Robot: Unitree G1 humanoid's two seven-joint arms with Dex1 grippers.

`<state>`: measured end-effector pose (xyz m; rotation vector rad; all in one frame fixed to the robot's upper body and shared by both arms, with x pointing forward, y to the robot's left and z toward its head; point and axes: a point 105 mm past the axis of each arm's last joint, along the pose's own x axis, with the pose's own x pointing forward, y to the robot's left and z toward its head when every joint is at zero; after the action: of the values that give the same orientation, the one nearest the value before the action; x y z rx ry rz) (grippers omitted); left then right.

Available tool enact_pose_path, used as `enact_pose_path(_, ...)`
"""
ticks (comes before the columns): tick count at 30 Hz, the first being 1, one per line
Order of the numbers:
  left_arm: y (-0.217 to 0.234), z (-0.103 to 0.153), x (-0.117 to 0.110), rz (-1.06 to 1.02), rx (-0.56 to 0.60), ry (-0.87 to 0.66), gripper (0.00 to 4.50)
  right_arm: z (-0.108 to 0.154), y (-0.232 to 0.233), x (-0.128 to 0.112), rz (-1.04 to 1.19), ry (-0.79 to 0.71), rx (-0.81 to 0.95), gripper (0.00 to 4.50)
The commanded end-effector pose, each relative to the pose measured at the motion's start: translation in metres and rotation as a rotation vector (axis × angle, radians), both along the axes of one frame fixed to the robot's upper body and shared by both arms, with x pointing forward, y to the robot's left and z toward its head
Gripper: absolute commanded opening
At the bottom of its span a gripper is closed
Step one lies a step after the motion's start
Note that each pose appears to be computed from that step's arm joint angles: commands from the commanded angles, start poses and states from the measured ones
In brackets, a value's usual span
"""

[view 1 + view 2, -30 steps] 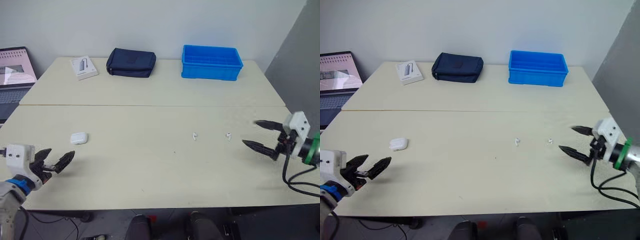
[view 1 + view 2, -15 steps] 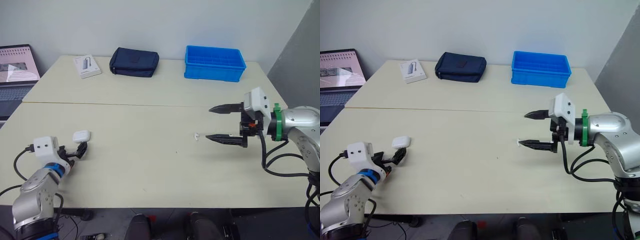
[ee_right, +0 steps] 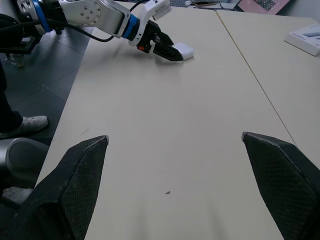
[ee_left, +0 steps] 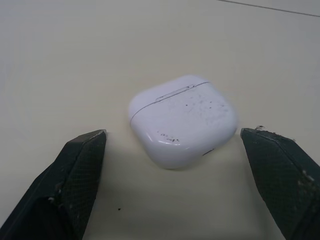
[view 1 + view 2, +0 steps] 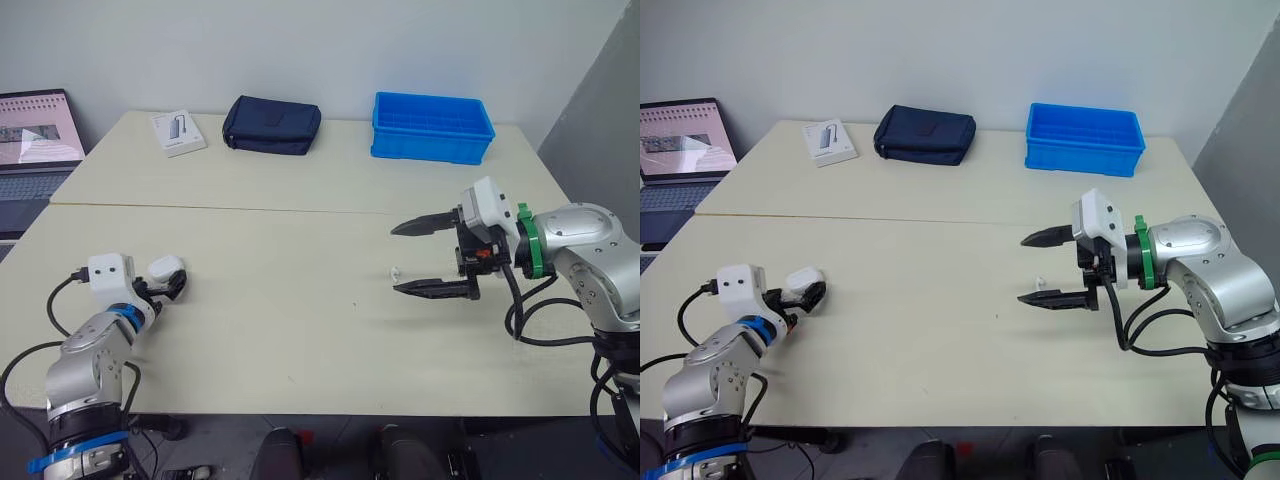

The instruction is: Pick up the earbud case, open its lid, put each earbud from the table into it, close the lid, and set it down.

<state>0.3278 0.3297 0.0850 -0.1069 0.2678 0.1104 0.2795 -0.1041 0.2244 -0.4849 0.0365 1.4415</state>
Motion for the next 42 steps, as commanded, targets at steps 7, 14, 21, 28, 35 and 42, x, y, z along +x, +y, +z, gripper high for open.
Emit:
enact_pose_path(7, -0.025, -0.002, 0.004, 0.104, -0.074, -0.040, 4.50, 0.011, -0.003, -0.003, 0.021, -0.029, 0.010, 4.48)
enact_pose_path(14, -0.023, -0.004, 0.009, 0.213, -0.095, -0.046, 4.50, 0.012, 0.001, 0.001, 0.029, -0.027, 0.018, 4.48)
enact_pose_path(21, -0.020, -0.004, 0.013, 0.176, -0.051, 0.001, 4.50, 0.013, 0.006, -0.001, 0.040, -0.010, 0.026, 4.48)
enact_pose_path(28, -0.016, -0.004, 0.016, 0.163, -0.035, 0.022, 4.50, 0.012, 0.007, -0.002, 0.041, -0.006, 0.024, 4.48)
enact_pose_path(35, -0.011, -0.004, 0.018, 0.170, -0.026, 0.030, 4.32, 0.013, 0.008, -0.002, 0.040, -0.011, 0.023, 4.49)
enact_pose_path(42, -0.012, -0.004, 0.014, 0.119, -0.014, 0.032, 2.80, 0.016, 0.007, -0.003, 0.029, -0.028, 0.023, 4.50)
